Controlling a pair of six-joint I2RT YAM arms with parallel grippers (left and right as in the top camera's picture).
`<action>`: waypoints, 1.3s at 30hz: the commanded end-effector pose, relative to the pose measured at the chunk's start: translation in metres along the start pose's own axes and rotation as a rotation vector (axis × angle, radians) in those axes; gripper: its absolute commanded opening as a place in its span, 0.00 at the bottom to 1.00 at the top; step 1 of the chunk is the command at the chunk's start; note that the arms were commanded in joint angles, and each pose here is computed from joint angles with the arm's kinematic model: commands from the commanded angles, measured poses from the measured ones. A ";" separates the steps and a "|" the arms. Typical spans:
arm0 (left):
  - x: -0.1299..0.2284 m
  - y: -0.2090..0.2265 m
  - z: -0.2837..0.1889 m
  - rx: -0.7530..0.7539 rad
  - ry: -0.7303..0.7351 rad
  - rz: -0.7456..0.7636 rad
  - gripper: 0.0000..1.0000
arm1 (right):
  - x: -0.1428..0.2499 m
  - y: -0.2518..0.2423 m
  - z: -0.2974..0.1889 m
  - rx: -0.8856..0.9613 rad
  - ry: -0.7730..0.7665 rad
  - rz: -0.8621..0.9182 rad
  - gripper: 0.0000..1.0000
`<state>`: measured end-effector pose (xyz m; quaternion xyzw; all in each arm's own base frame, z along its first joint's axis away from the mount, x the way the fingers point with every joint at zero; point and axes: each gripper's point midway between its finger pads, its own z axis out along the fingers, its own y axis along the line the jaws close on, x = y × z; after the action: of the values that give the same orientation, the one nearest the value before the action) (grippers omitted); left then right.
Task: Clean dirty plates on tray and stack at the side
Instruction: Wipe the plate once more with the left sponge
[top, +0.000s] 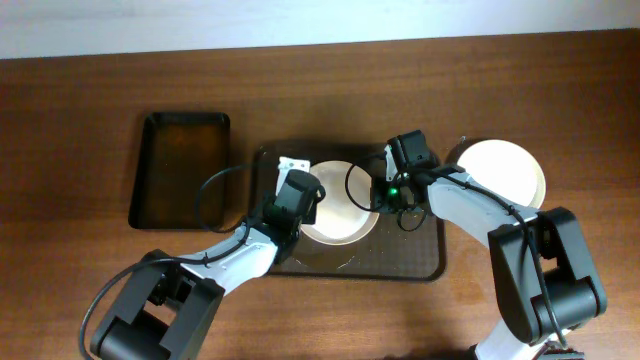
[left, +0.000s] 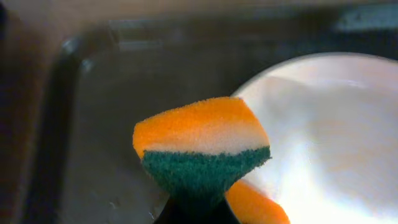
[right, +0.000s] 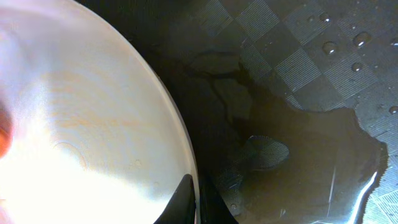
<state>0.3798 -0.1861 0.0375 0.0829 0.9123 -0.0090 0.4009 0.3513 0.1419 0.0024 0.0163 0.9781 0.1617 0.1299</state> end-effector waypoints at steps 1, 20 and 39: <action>-0.035 0.011 0.001 -0.077 -0.143 0.102 0.00 | 0.031 -0.027 0.019 0.099 0.092 0.025 0.04; 0.032 -0.041 0.002 0.252 0.151 -0.070 0.00 | 0.032 -0.028 0.021 0.096 0.084 0.024 0.04; -0.057 0.040 -0.042 -0.167 -0.183 -0.085 0.00 | 0.030 -0.027 0.018 0.092 0.072 0.021 0.04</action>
<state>0.4154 -0.1702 0.1047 0.1057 0.8461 0.0716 0.5176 0.3520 0.1463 0.0019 0.0180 0.9757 0.1729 0.1335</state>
